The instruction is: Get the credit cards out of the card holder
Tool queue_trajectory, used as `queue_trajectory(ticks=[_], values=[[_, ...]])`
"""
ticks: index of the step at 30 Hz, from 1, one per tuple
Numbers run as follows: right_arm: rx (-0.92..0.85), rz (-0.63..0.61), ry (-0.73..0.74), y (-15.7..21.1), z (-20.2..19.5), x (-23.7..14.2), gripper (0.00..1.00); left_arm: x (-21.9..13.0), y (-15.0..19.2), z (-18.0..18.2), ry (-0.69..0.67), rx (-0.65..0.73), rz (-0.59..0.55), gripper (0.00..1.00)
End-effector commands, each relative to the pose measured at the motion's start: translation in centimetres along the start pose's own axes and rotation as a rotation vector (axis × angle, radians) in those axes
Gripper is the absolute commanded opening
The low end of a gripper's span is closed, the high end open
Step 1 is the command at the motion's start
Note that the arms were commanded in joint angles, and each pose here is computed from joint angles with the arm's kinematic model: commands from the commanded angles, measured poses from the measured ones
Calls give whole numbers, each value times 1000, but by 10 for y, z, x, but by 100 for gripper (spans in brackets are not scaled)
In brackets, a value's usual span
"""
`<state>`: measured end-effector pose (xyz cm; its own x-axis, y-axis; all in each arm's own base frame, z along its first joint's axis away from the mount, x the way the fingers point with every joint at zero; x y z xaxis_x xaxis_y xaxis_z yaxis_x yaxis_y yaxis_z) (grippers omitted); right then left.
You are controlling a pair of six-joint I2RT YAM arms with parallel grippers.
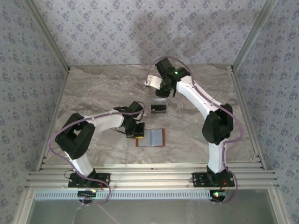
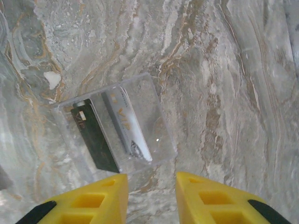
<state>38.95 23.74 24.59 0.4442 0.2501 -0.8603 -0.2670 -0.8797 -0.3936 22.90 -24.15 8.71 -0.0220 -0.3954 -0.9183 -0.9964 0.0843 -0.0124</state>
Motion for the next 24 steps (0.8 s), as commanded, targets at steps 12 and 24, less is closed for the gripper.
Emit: queue_trajectory(ticks=[12, 24], values=[[830, -219, -32, 26, 46, -52, 25, -29, -9, 7, -1, 5, -79, 6], [1236, -156, -395, 36, 116, -23, 15, -23, 1, 37, 1, -61, -50, 6]])
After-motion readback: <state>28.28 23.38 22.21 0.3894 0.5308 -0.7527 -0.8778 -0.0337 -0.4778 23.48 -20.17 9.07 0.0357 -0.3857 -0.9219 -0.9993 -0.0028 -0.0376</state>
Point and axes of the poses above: each hand's point on the last joint's axis, 136 mm out from that joint toward the fingers, its own x axis out along the fingers, its own z axis along the line the jaws close on, y = z × x, the point moved 6 cm from there along -x, back along the fingers, and after that the axes turned 4 degrees about x, right-handed, at the moved point
